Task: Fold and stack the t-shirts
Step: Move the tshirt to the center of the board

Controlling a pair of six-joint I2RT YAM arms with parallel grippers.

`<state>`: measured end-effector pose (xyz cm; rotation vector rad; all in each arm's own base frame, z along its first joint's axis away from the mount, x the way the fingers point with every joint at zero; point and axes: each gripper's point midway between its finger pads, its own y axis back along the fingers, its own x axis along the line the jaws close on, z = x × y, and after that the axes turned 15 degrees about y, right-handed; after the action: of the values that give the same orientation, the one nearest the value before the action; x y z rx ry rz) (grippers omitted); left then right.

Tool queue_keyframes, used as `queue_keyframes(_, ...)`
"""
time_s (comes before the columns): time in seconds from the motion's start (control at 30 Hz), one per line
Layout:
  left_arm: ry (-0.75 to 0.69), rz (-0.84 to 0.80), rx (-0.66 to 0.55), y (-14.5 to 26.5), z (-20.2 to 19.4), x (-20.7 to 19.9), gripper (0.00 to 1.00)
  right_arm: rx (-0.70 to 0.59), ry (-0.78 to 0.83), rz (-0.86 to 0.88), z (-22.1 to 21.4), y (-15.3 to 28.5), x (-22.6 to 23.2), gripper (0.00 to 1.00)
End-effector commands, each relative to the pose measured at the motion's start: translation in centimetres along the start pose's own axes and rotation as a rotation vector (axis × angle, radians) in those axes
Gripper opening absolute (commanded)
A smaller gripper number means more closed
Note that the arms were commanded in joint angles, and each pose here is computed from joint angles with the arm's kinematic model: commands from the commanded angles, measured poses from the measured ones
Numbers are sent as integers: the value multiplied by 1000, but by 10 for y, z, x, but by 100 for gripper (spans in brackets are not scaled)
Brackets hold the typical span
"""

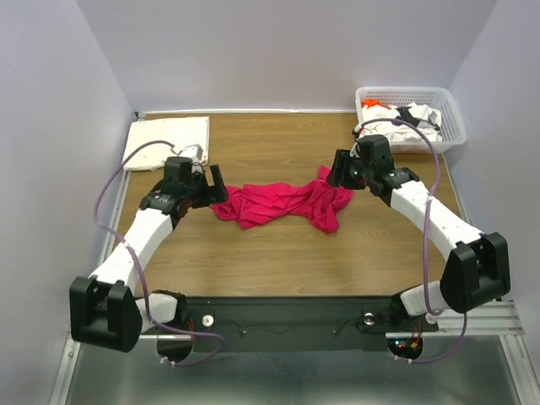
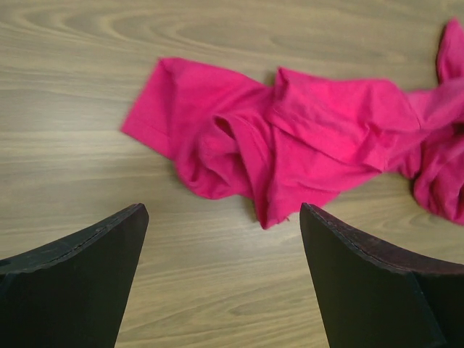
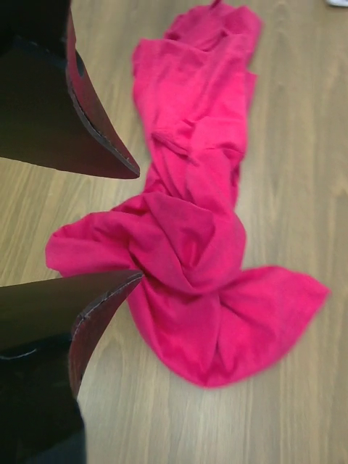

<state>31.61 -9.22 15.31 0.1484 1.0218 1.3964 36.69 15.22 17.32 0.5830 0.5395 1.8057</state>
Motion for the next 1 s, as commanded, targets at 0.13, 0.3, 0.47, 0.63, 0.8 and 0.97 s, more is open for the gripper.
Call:
queue_keyframes(0.13, -19, -65, 11, -44, -1, -59, 98, 81, 56, 131, -22, -6, 19, 58)
queue_keyframes(0.3, 38, 5, 16, -89, 10, -62, 91, 94, 42, 129, -30, -4, 18, 59)
queue_keyframes(0.47, 39, 49, 75, -126, 6, -66, 88, 93, 32, 114, -37, 4, 16, 60)
queue_keyframes(0.63, 2, 59, 136, -139, -15, -78, 80, 98, 25, 88, -45, 7, 10, 62)
queue_keyframes(0.8, -7, 89, 170, -144, -34, -74, 66, 117, 25, 76, -54, 6, 7, 63)
queue_keyframes(0.97, -30, 125, 158, -144, -38, -71, 43, 143, 34, 76, -62, 1, 6, 63)
